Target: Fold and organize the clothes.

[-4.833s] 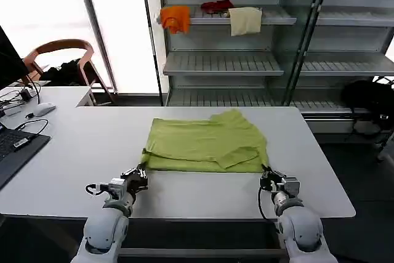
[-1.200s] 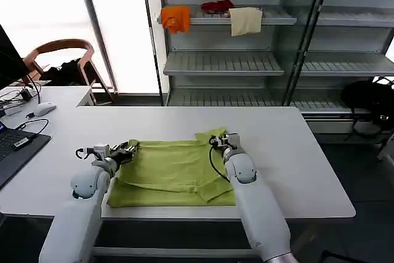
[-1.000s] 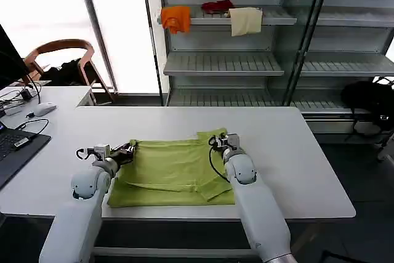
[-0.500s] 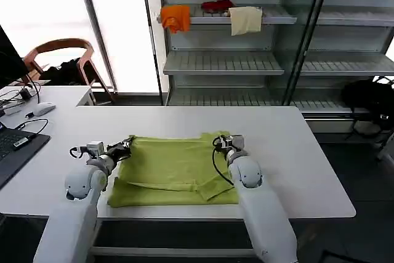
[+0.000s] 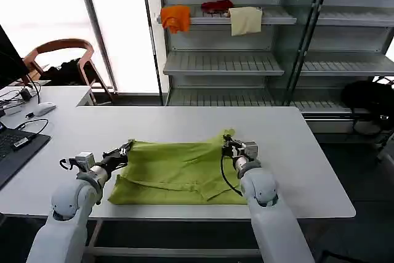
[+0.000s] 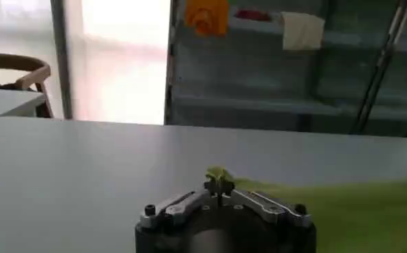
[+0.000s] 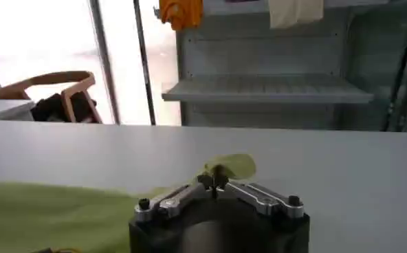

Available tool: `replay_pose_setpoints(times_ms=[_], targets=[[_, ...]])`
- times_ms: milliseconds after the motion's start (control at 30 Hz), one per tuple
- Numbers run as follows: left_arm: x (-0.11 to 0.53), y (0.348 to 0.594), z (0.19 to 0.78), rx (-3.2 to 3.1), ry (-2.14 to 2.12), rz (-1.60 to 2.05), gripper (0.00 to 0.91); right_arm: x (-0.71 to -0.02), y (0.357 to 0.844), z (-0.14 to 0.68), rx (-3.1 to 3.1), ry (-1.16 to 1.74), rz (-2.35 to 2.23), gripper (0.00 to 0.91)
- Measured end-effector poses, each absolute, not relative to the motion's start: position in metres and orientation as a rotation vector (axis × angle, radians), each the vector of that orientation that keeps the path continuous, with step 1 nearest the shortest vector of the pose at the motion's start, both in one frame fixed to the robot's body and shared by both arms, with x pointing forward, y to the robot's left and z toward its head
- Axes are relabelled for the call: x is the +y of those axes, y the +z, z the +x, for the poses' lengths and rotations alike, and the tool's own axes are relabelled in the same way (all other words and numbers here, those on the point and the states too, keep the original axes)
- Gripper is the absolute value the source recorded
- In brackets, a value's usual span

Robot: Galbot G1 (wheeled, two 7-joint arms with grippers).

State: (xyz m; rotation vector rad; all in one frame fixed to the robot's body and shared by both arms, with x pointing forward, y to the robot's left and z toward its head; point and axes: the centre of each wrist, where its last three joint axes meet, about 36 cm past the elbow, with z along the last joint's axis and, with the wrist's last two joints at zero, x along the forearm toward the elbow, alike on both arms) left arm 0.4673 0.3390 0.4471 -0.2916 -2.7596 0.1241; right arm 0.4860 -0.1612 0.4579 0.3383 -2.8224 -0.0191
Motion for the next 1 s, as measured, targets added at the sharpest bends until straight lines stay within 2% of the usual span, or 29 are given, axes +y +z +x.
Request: replay_pose_setpoints(times_ms=[467, 967, 1000], targets=[[0.338, 0.442, 0.425, -2.730, 0.091, -0.326, 0.000, -0.162, 0.445, 0.428, -2.800, 0.025, 0.357, 0.000], [0.327, 0.435, 0.410, -2.715, -0.020, -0.316, 0.000, -0.163, 0.437, 0.397, -2.784, 0.133, 0.309, 0.000], [0.327, 0.435, 0.410, -2.715, -0.026, -0.311, 0.000, -0.163, 0.437, 0.395, -2.782, 0.143, 0.304, 0.050]])
